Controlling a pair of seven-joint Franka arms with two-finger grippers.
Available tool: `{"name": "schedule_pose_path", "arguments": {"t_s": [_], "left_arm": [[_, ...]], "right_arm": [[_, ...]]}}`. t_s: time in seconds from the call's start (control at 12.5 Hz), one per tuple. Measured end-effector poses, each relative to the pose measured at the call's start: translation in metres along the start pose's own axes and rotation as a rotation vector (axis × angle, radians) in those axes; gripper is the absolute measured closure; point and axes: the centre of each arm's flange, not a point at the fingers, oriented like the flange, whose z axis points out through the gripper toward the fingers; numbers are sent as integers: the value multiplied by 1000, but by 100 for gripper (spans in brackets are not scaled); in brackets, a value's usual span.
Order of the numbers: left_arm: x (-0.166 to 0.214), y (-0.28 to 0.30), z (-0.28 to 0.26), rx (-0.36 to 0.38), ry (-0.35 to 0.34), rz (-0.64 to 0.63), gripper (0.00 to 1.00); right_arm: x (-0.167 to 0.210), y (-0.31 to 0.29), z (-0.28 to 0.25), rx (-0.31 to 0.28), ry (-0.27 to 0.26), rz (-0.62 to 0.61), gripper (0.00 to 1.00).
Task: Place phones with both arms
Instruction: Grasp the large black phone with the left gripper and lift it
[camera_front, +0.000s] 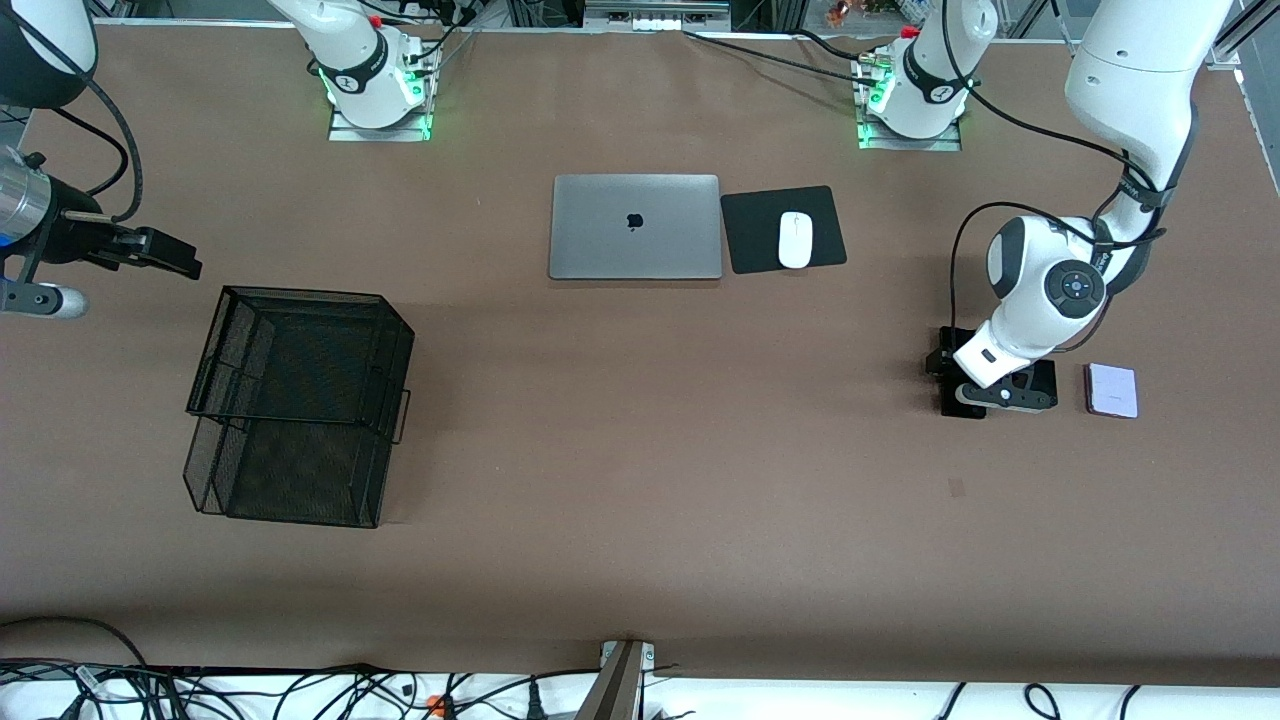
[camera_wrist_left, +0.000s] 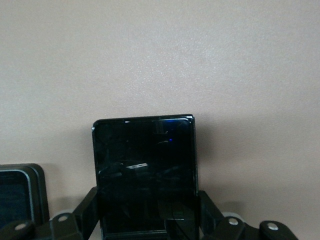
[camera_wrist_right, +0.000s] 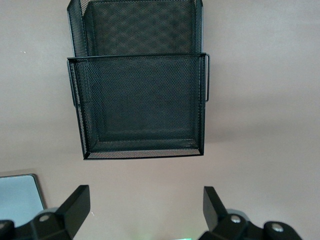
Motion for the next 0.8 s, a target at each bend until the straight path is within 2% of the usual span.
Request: {"name": "schedule_pose_path", "arguments": {"t_s": [0.32,0.56,0.8], "left_arm": [[27,-5,-23,0,-107,-25,19],[53,26,-47,-11,-96,-85,21],[57,62,-49,-17,-100,-112,21]], "right_arm": [[0,0,0,0,0,0,0],[0,0,0,0,0,-1,0],[0,0,0,0,0,-1,0]]}}
